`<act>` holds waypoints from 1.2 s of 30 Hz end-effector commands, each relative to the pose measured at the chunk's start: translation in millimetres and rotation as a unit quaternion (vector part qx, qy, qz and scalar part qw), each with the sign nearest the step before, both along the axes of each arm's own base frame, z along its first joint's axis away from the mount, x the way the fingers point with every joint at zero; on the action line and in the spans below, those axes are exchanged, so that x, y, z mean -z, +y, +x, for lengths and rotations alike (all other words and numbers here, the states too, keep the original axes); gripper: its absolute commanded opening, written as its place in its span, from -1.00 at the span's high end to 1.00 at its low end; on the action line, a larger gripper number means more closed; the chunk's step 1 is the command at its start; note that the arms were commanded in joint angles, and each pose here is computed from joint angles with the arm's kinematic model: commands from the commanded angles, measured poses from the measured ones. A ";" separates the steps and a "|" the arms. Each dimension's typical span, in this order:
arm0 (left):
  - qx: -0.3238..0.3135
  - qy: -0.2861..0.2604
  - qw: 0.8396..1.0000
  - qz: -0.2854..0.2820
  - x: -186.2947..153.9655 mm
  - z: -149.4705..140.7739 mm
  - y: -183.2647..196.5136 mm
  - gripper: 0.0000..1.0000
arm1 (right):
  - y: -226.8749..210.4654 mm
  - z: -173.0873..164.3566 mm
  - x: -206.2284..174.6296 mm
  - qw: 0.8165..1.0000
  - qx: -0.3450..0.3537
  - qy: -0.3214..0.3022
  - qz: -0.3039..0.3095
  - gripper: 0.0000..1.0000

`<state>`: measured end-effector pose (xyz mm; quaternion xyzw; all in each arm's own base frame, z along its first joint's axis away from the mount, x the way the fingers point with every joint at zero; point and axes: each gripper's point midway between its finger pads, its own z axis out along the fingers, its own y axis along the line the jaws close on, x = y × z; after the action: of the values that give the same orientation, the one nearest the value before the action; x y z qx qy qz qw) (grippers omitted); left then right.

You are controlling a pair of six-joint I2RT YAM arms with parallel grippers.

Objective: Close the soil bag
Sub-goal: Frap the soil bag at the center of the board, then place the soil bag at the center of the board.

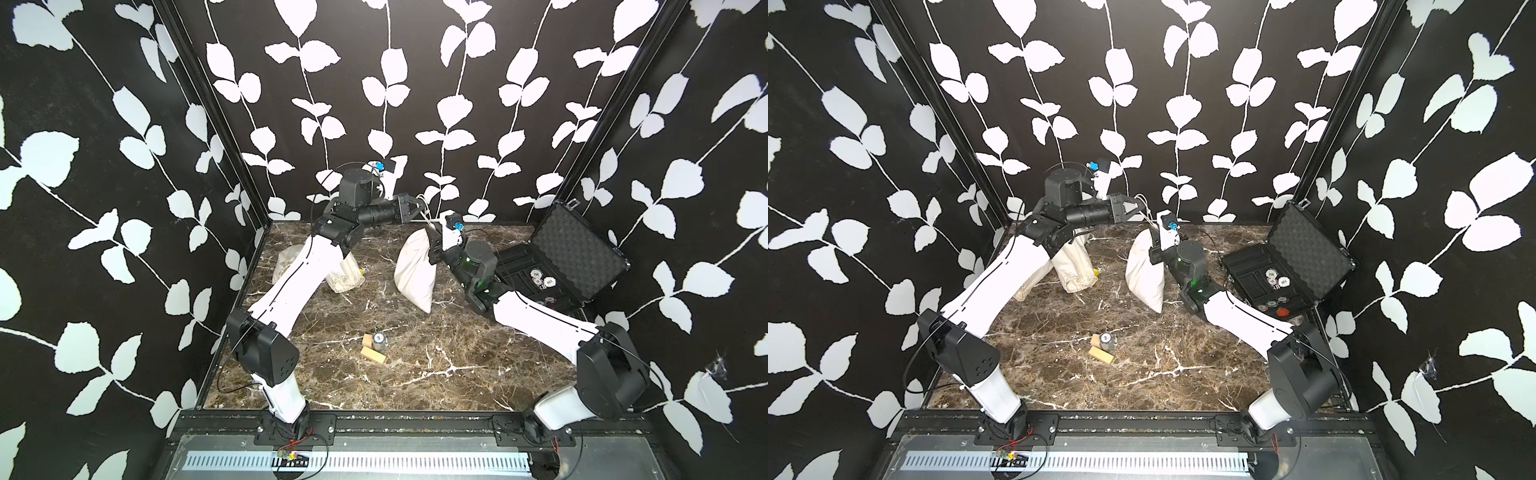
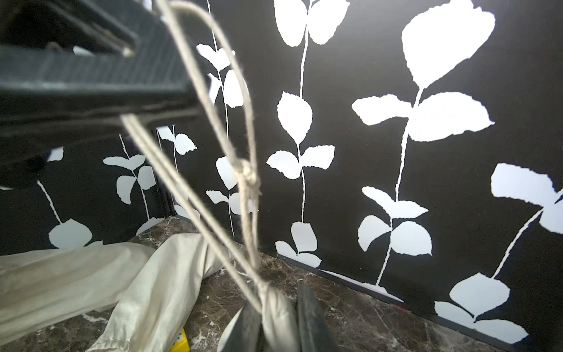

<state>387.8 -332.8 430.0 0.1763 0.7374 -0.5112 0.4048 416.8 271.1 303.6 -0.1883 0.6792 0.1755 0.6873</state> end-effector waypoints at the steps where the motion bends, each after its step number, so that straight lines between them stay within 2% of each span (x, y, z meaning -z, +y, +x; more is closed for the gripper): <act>1: 0.008 -0.239 0.961 -0.142 -181.3 -76.9 52.0 1.00 | -73.7 -8.9 203.0 0.946 0.101 0.253 -0.174 0.68; 5: -0.007 -0.218 0.967 -0.130 -159.6 -64.9 52.5 1.00 | -83.6 -1.9 204.1 0.943 0.117 0.264 -0.165 0.77; 9: -0.045 -0.196 0.974 -0.107 -128.8 -43.3 59.3 1.00 | -104.2 21.8 174.8 0.944 0.145 0.260 -0.144 0.89; 13: -0.091 -0.155 0.984 -0.012 -58.8 -7.7 58.4 1.00 | -109.9 53.5 116.2 0.959 0.134 0.226 -0.109 0.99; 17: -0.101 -0.094 0.989 0.057 21.6 20.9 50.4 1.00 | -110.0 78.0 63.2 0.968 0.130 0.188 -0.097 1.00; 19: -0.108 -0.065 0.988 0.086 61.4 29.9 47.0 0.86 | -114.9 86.8 39.9 0.972 0.140 0.169 -0.088 1.00; 22: -0.129 -0.033 0.982 0.133 110.4 34.0 52.9 0.37 | -131.3 94.3 40.1 0.966 0.168 0.176 -0.083 1.00; 24: -0.171 -0.015 0.969 0.179 135.4 35.3 72.5 0.10 | -145.1 96.3 55.0 0.959 0.189 0.195 -0.081 1.00; 26: -0.230 -0.007 0.944 0.235 152.5 33.4 103.4 -0.16 | -157.7 94.9 76.0 0.950 0.209 0.219 -0.083 0.94; 29: -0.320 0.011 0.888 0.331 175.9 24.3 159.5 -0.45 | -172.6 84.9 107.9 0.935 0.231 0.251 -0.096 0.83; 30: -0.352 0.022 0.862 0.364 184.4 17.1 183.2 -0.55 | -176.5 80.1 114.4 0.932 0.236 0.256 -0.100 0.75; 33: -0.411 0.046 0.810 0.415 201.3 1.6 230.2 -0.71 | -185.0 67.8 112.3 0.930 0.248 0.248 -0.106 0.44; 34: -0.427 0.053 0.796 0.426 206.4 -2.6 243.3 -0.78 | -187.4 63.9 110.3 0.931 0.250 0.244 -0.109 0.32; 36: -0.451 0.072 0.778 0.432 219.6 -7.8 261.6 -0.96 | -191.9 55.4 96.8 0.933 0.254 0.228 -0.111 0.11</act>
<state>393.8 -123.5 221.1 -0.0044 0.9036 -0.0116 0.4283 477.9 87.0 156.8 -0.0544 0.8875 -0.0313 0.4565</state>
